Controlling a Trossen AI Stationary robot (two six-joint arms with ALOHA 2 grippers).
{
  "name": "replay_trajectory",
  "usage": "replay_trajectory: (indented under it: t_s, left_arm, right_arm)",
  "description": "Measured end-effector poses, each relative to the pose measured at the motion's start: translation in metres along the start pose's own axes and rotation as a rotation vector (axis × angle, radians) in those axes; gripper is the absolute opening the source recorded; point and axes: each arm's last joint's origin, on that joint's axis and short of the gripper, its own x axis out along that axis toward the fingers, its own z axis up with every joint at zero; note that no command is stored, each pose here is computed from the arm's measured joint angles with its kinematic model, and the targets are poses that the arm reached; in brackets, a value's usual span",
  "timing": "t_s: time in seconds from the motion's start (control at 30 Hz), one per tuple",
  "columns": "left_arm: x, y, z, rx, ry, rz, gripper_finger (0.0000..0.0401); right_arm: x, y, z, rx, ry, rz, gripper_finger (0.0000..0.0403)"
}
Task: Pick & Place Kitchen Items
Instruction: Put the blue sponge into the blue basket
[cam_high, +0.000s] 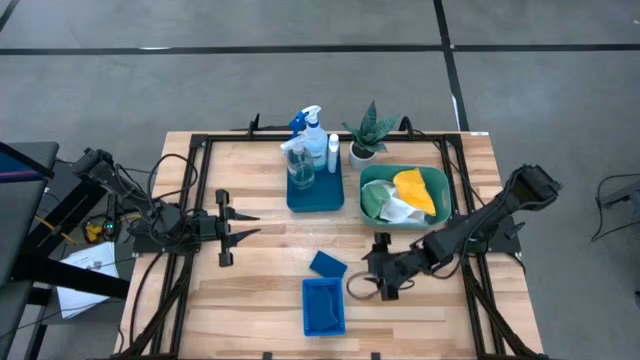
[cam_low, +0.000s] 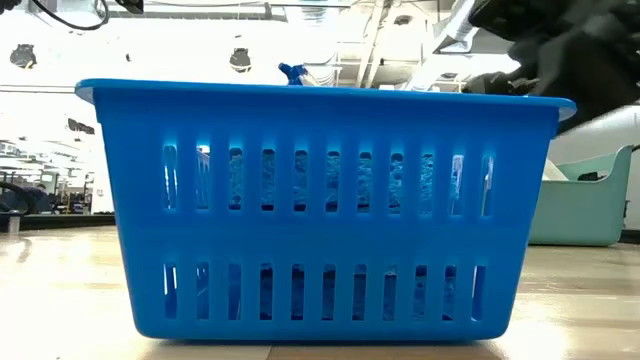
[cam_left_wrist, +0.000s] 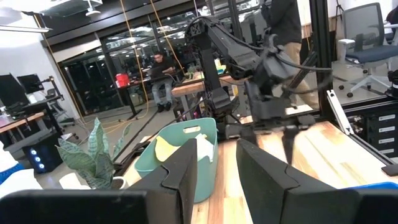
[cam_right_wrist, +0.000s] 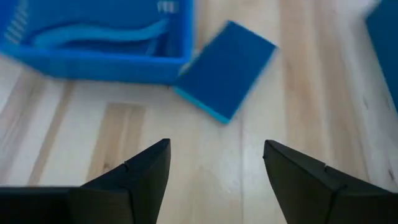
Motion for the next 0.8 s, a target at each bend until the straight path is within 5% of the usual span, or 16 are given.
replay_trajectory:
  t_s: [0.2,0.37,0.8]
  left_arm:
    - [0.000,0.000,0.000,0.000,0.000,0.000,0.0108]
    - [0.000,0.000,0.000,0.000,0.000,0.000,0.0108]
    - [0.000,0.000,0.000,0.001,0.000,-0.001,0.0108]
  right_arm:
    - [0.033,0.013,-0.002,-0.249,0.017,-0.026,0.0248]
    - [0.046,0.009,0.015,-0.258,0.007,-0.010,0.0234]
    - [0.077,-0.002,0.010,-0.246,0.057,0.076,0.0171]
